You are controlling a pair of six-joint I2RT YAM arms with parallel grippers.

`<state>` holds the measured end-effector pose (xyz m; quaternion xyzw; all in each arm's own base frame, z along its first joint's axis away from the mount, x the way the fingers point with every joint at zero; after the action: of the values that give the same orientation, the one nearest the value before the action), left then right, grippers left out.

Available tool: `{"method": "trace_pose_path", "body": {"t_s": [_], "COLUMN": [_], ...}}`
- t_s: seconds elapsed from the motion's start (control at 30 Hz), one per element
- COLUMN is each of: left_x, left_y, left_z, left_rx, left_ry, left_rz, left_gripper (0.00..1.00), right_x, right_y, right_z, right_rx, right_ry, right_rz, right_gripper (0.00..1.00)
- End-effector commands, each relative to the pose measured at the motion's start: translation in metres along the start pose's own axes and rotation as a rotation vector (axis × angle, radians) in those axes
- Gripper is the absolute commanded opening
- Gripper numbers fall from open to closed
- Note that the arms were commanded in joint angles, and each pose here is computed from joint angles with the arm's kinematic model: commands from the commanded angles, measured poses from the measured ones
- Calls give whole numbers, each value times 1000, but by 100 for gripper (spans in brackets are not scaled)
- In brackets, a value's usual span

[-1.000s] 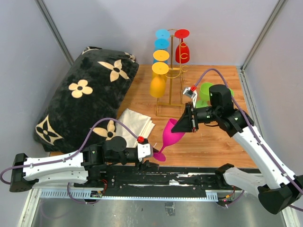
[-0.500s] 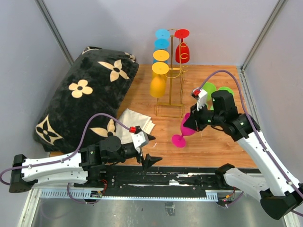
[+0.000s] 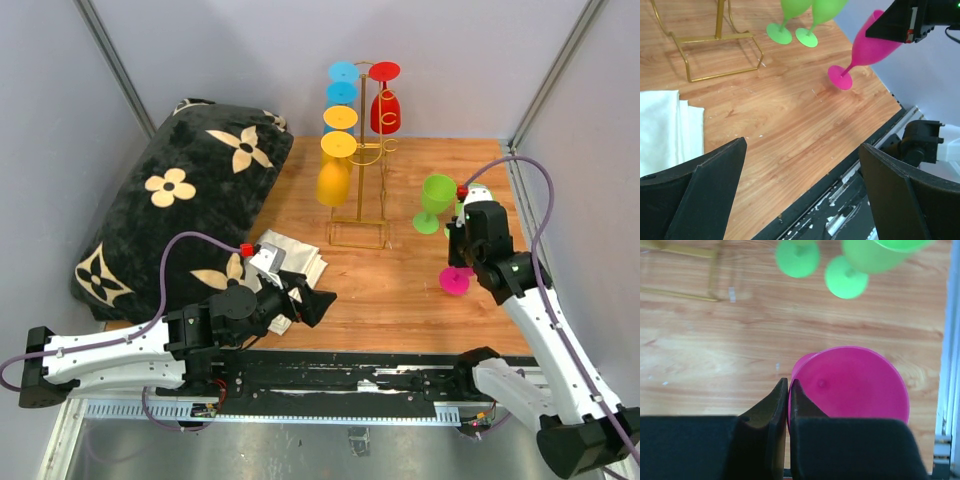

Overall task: Take the wine glass off the wine glass rack
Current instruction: Place the wine glass at the center of the board.

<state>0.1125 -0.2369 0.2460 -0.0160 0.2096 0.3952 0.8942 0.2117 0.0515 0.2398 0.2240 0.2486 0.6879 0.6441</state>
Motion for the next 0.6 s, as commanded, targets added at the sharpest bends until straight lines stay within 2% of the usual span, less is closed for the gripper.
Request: {"method": "trace_pose_path", "body": {"t_s": [0.0,0.17,0.57], "left_x": [-3,-9,-12], "left_y": [2,2,0], "left_z": [15,18,11], "left_rx": [-47,-42,8], "left_ry": [108,123,130], "left_rz": [28,-1,-5], "left_gripper": [100,100,100], "right_x": [-34,-61,-117], "right_y": [-12,-27,-65], "right_z": [-2,10,43], "right_rx": [-40,-103,-121], "right_ry": [-157,-314,-399], "right_rz": [-161,-240,-534], "right_gripper": [1,1,1]}}
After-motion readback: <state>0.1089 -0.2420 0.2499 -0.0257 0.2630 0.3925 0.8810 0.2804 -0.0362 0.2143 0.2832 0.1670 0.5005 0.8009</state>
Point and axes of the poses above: each gripper's point midway between its finger pads, its own y axis back along the fingers, its own x axis along the line the jaws close on, z = x × y, the point moved 5 cm from there along y, back along the fingers, and after that the axes turned 3 degrees about -y, right-handed, at the moved point
